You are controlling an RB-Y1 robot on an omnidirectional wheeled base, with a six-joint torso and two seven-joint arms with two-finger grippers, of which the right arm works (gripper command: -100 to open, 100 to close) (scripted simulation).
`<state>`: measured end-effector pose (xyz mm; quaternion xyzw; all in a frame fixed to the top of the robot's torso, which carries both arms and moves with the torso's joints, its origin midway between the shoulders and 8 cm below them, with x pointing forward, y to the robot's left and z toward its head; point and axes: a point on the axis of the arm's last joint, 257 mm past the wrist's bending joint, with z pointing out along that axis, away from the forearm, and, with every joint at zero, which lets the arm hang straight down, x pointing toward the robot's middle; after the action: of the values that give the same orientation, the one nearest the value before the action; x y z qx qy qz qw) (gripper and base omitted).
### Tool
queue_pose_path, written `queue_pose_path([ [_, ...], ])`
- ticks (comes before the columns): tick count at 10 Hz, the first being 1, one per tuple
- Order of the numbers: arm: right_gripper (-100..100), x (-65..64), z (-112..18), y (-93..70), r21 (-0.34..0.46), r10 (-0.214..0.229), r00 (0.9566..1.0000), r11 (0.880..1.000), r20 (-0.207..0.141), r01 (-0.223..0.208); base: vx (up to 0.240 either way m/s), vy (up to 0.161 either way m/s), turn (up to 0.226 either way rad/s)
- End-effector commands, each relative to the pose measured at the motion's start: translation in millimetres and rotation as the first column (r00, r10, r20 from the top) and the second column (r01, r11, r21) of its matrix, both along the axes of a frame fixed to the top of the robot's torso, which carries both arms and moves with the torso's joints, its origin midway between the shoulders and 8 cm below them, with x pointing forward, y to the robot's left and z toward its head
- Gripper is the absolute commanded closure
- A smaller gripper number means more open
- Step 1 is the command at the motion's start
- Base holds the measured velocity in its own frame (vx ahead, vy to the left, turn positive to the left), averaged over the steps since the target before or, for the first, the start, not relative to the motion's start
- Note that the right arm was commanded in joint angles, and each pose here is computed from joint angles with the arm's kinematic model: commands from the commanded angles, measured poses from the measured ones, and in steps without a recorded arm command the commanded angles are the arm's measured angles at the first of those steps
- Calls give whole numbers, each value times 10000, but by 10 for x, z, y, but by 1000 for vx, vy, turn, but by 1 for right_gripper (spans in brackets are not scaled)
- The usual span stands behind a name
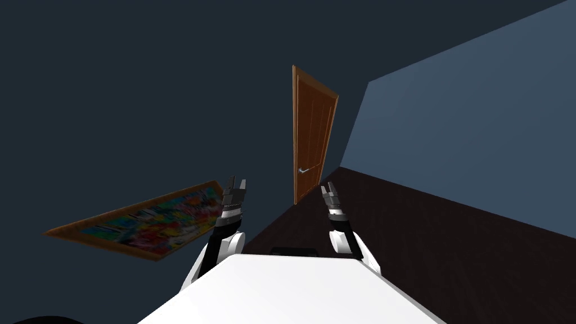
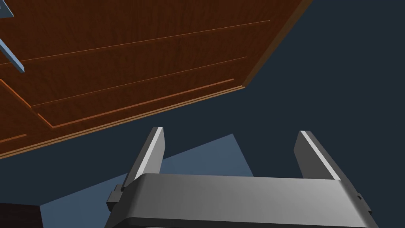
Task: Pull the door open
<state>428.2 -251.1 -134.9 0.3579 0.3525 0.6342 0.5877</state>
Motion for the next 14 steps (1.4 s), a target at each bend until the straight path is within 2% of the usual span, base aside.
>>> queue_pose_path([
  [1,-100,53,-138,-13,-17,39,9997,10000,-234,-40,86,-84,169],
  [4,-100,149,-396,-33,-48,100,9976,9999,-680,-103,74,-93,180],
  [7,-100,233,-647,-59,-82,143,9936,9998,-1117,-153,59,-112,175],
  [10,-100,283,-815,-82,-106,159,9898,9998,-1418,-176,47,-81,150],
  [14,-100,368,-1118,-135,-160,172,9804,9997,-1962,-207,42,-90,168],
])
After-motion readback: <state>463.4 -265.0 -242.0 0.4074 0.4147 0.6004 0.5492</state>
